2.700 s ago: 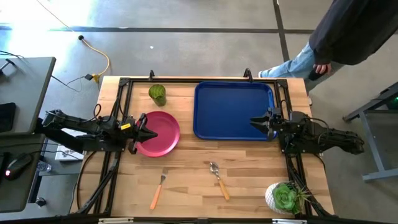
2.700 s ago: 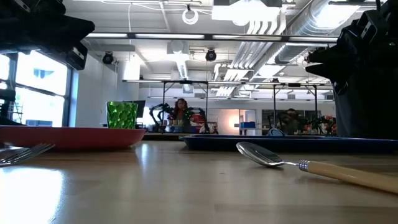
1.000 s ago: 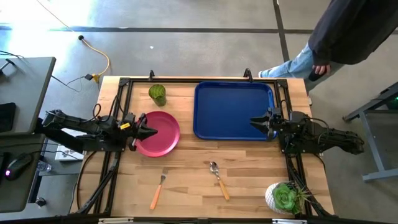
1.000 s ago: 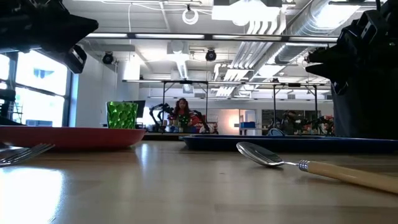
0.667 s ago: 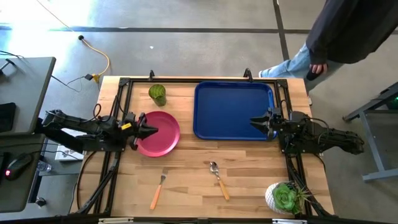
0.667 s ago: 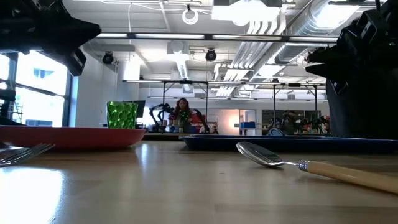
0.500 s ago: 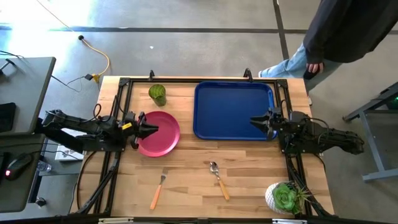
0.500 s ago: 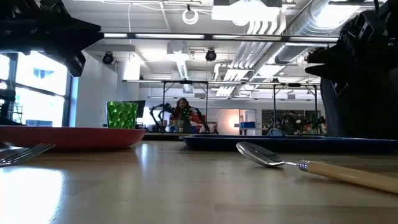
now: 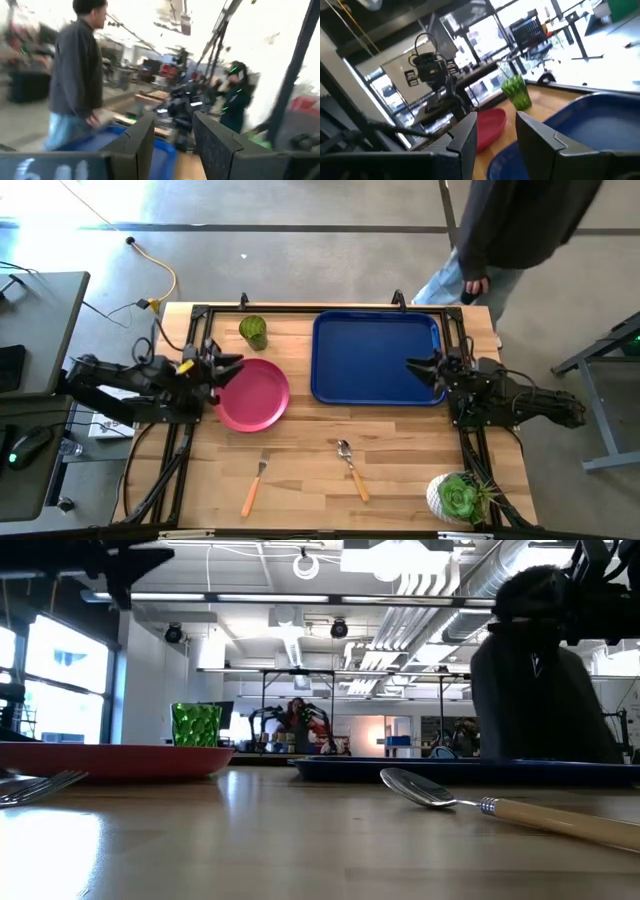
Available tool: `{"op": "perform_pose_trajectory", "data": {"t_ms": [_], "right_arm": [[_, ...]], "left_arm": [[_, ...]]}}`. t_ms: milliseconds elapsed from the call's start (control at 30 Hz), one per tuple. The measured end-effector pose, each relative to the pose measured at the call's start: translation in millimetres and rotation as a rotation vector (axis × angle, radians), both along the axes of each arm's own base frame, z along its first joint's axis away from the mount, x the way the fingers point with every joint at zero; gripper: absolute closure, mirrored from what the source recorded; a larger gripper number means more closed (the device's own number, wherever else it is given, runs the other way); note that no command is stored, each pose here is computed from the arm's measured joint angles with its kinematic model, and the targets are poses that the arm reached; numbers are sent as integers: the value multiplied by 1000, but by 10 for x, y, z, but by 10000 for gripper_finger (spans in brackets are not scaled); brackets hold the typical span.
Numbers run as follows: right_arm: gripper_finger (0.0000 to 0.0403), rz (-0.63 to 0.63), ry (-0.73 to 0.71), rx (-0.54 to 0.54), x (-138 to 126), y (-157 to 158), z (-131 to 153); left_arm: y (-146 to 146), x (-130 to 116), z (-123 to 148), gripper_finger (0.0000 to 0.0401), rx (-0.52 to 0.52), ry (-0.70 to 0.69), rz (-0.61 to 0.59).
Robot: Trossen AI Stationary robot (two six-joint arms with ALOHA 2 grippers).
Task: Pick and place plate/cup/fork/spoon on tray
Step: Put the green cup on the blue tray
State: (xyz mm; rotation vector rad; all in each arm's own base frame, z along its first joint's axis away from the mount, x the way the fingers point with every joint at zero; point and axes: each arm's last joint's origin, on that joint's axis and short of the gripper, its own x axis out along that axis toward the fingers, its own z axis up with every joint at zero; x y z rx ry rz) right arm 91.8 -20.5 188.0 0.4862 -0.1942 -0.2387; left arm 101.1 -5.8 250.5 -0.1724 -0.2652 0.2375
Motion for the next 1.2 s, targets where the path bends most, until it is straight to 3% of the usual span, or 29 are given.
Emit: {"op": "perform_pose_trajectory", "data": {"t_ms": [133, 333, 533, 933, 1200], "right_arm": [[277, -27, -43, 25, -7, -8, 33], [277, -45, -167, 208, -24, -21, 91], [277, -36, -234, 278, -34, -22, 129], [277, -52, -272, 326, -42, -29, 144], [277, -51, -273, 327, -42, -29, 145]], "left_arm": [[15, 44, 193, 274, 111, 177, 91], [78, 154, 407, 274, 151, 423, 159], [205, 308, 584, 274, 184, 617, 253], [608, 525, 847, 274, 50, 802, 294], [904, 603, 654, 274, -37, 1005, 298]]}}
